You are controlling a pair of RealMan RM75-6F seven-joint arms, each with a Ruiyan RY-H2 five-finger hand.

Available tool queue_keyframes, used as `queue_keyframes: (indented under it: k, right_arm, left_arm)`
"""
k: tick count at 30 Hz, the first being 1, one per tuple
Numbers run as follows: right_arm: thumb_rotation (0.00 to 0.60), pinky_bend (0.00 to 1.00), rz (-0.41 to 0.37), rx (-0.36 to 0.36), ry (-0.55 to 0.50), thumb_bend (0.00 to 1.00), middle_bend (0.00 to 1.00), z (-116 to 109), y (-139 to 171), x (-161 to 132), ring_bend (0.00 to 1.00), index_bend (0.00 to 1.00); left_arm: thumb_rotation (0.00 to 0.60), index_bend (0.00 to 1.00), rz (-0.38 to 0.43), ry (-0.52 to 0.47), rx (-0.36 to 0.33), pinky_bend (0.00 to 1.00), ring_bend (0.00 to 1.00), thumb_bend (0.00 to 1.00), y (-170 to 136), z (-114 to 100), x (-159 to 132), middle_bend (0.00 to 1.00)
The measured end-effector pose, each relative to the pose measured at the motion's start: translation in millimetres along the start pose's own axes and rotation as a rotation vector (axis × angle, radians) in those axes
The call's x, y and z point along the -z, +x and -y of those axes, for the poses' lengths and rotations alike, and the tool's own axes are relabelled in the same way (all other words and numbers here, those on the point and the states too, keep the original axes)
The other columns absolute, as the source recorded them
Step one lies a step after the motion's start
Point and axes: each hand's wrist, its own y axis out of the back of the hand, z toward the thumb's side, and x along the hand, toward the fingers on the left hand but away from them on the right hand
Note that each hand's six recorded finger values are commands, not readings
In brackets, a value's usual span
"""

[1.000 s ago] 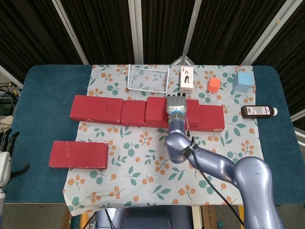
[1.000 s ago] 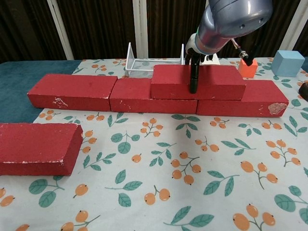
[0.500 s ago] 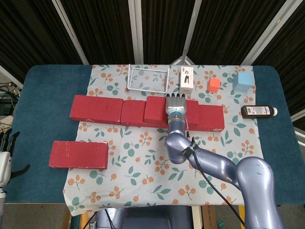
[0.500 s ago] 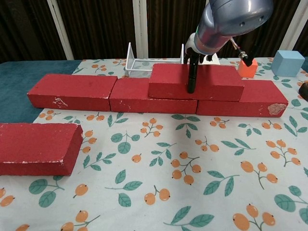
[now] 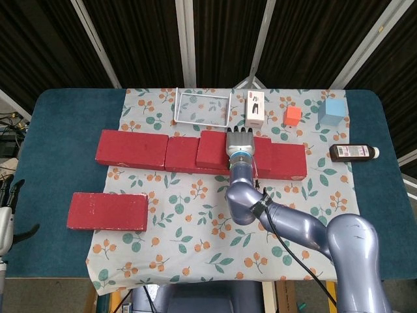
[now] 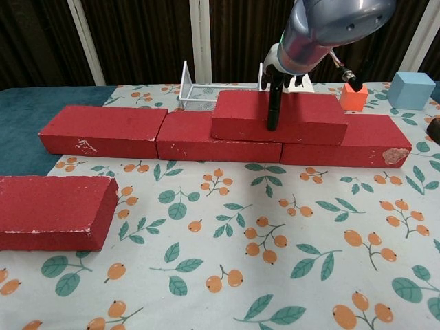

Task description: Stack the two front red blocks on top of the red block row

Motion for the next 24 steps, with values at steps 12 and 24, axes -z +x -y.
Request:
queue_keyframes:
  k: [12,24]
  right_arm:
    - [0.600,0.00,-0.035,0.029,0.017,0.05,0.00,-16.2,20.3,-3.8,0.00,0.00]
    - [0.600,0.00,-0.144,0.131,-0.008,0.05,0.00,-30.9,85.9,38.5,0.00,0.00]
  left_arm:
    - [0.600,0.11,-0.001,-0.007,0.000,0.06,0.00,0.00,0.2,-0.7,0.9,0.00]
    - [0.600,0.11,0.044,-0.025,0.015,0.07,0.00,0.00,-1.6,1.6,-6.6,0.00]
